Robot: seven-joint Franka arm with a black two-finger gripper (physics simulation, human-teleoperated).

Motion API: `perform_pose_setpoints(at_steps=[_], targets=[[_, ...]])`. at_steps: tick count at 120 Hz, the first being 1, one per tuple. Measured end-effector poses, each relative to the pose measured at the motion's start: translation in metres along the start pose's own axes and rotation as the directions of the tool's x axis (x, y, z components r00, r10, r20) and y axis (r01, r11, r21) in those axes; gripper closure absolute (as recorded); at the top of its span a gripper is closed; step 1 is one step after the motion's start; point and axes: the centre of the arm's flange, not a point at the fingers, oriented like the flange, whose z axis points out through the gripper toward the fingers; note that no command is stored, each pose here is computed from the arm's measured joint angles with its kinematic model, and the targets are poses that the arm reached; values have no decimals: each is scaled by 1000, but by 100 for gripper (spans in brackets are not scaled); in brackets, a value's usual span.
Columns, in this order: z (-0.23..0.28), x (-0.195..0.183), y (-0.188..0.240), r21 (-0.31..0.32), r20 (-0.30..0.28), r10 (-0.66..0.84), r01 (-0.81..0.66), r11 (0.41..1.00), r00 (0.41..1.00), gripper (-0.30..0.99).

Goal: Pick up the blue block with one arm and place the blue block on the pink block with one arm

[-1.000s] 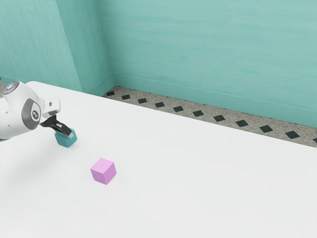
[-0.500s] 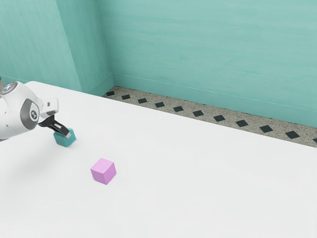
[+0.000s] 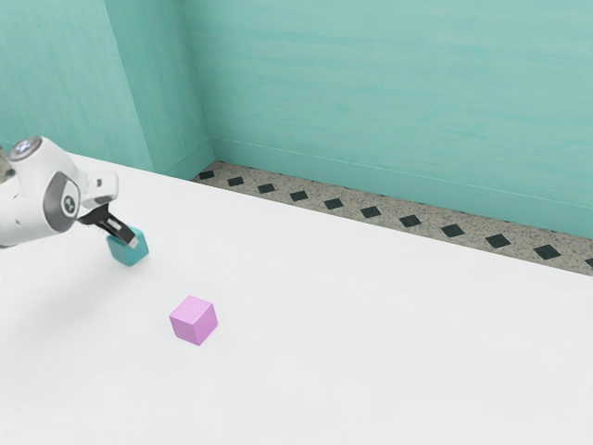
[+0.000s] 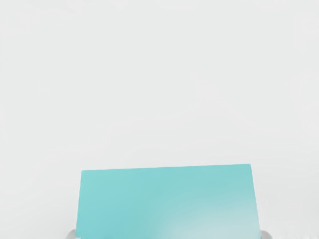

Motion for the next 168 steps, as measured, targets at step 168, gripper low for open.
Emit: perform_pose_setpoints(at_steps=[168], targets=[[-76,-29,265,-31,-15,-224,223,974,975,18]])
